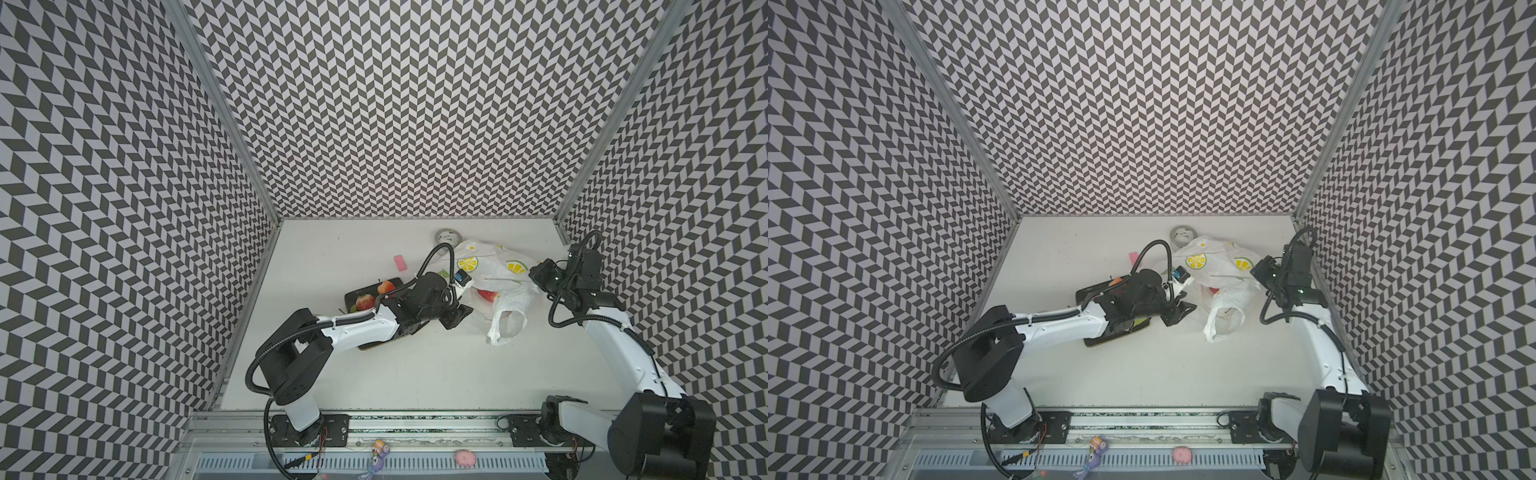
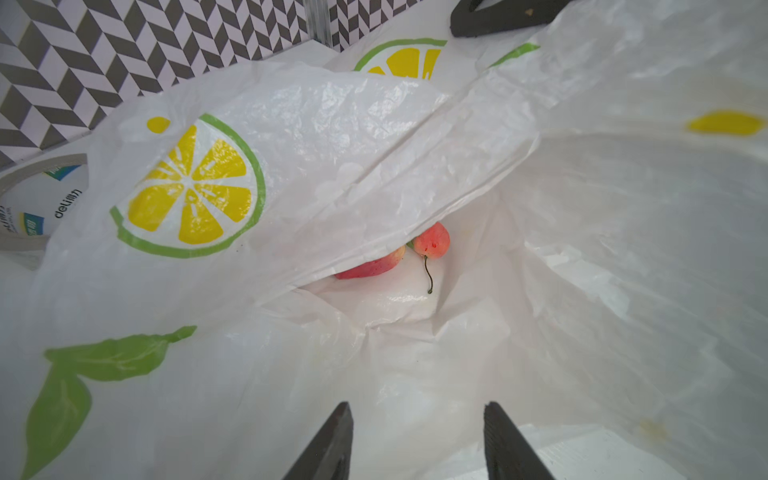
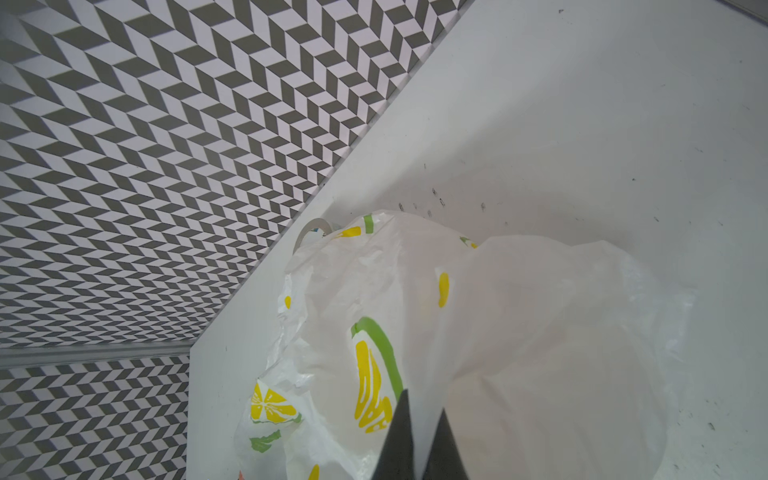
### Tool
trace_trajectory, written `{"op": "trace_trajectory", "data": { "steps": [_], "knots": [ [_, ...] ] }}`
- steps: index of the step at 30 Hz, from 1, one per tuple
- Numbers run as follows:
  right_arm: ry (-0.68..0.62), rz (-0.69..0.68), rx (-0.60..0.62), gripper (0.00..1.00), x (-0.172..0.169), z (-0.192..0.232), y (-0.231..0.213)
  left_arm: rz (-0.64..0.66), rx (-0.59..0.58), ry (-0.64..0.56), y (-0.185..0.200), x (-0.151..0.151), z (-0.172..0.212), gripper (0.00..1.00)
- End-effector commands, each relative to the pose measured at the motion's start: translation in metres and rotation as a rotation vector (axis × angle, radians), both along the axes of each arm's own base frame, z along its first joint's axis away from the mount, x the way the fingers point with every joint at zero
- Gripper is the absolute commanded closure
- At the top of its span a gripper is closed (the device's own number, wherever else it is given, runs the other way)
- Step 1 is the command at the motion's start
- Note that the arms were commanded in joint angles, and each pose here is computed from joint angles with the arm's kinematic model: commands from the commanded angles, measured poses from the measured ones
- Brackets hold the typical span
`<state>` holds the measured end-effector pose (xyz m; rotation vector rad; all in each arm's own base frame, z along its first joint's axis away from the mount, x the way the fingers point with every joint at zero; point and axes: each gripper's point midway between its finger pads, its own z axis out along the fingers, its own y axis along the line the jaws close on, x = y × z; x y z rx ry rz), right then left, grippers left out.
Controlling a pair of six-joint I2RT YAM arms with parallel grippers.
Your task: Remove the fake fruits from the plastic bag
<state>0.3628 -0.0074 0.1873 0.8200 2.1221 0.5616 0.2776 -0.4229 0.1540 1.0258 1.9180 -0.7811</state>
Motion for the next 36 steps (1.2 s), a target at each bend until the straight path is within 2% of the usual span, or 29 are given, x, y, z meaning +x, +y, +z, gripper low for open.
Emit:
{"op": "trace_trajectory", "data": {
  "steps": [1, 4, 6, 8, 13, 15, 16, 17, 21, 29, 32, 36],
  "knots": [
    [0.019, -0.043, -0.035, 0.93, -0.007, -0.010, -0.010, -0.005, -0.063, -0.031, -0.020, 0.010, 0.017, 0.47],
    [0.048, -0.072, -0.037, 0.88, -0.013, -0.022, -0.014, -0.020, -0.056, -0.036, -0.033, 0.011, 0.009, 0.47],
    [0.065, -0.091, -0.036, 0.77, -0.016, -0.028, -0.017, -0.025, -0.048, -0.032, -0.040, 0.012, 0.004, 0.47],
    [0.074, -0.103, -0.044, 0.59, -0.017, -0.025, -0.020, -0.031, -0.036, -0.028, -0.045, 0.013, -0.005, 0.46],
    [0.001, -0.119, -0.124, 0.35, -0.018, 0.023, -0.029, -0.032, -0.030, -0.026, -0.052, 0.017, -0.014, 0.46],
    [-0.003, -0.117, -0.137, 0.25, -0.024, 0.030, -0.029, -0.032, -0.036, -0.030, -0.055, 0.019, -0.013, 0.44],
    [0.009, -0.108, -0.138, 0.17, -0.028, 0.028, -0.026, -0.032, -0.038, -0.032, -0.057, 0.020, -0.013, 0.43],
    [0.027, -0.102, -0.138, 0.14, -0.033, 0.023, -0.024, -0.033, -0.042, -0.036, -0.059, 0.022, -0.013, 0.43],
    [0.064, -0.099, -0.132, 0.14, -0.042, 0.002, -0.021, -0.040, -0.032, -0.043, -0.065, 0.026, -0.019, 0.39],
    [0.095, -0.067, -0.150, 0.18, -0.008, -0.012, -0.024, -0.058, 0.019, -0.100, -0.084, 0.043, -0.038, 0.32],
    [0.120, -0.016, -0.146, 0.30, 0.004, -0.021, -0.018, -0.063, 0.044, -0.184, -0.095, 0.058, -0.043, 0.31],
    [0.127, 0.022, -0.132, 0.59, 0.007, -0.029, -0.012, -0.089, 0.071, -0.269, -0.111, 0.075, -0.040, 0.28]
  ]
}}
